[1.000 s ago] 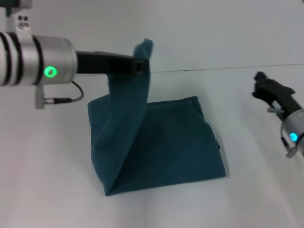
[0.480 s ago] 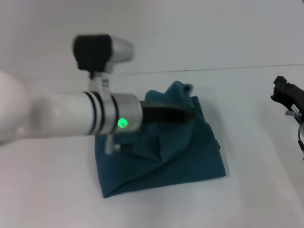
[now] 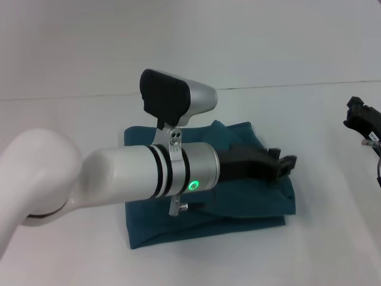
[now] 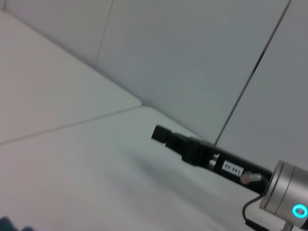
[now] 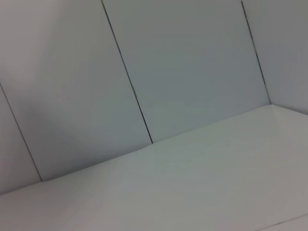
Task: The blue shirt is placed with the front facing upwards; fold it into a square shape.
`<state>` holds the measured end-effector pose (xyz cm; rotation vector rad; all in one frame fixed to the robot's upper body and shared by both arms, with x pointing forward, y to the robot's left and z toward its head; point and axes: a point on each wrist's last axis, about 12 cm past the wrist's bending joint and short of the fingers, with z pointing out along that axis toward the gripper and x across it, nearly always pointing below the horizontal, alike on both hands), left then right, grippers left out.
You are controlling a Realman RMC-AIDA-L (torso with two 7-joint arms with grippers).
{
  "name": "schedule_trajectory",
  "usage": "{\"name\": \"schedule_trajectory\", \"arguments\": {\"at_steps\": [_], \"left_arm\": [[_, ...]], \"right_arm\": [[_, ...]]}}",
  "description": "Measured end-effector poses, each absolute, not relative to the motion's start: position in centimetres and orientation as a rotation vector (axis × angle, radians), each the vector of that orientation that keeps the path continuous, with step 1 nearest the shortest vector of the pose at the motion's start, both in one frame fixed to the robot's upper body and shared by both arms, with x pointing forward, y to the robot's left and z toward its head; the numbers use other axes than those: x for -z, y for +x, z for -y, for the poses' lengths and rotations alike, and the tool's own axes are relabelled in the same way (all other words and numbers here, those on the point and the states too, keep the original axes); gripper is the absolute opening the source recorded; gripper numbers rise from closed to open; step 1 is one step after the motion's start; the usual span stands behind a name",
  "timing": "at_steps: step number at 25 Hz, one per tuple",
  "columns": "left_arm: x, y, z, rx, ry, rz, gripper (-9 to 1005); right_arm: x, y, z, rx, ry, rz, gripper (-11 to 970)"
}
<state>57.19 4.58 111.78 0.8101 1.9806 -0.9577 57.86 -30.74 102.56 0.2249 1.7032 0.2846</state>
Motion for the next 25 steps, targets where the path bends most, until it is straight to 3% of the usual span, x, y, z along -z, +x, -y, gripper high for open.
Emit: {"name": "schedule_trajectory", "arguments": {"at_steps": [7, 14, 20, 25], "left_arm": [[-112.4, 57.4, -6.1, 0.842, 0.788, -1.851, 410], [-111.7, 56.8, -9.6, 0.65, 0.765, -1.736, 546], [-111.7, 55.7, -12.4, 0.697, 0.705, -1.57, 799], [-110.7, 54.7, -14.6, 0.814, 0.7, -1.331, 934]], "right_arm": [[-102.8, 56.6, 32.6, -0.336, 0.248, -1.659, 4], [-105.7, 56.2, 34.8, -0.469, -0.037, -1.665, 16], [-109.3, 57.9, 35.9, -0.541, -0.177, -1.756, 64], [-111.7, 59.1, 35.0, -0.567, -0.343, -1.812, 66]]}}
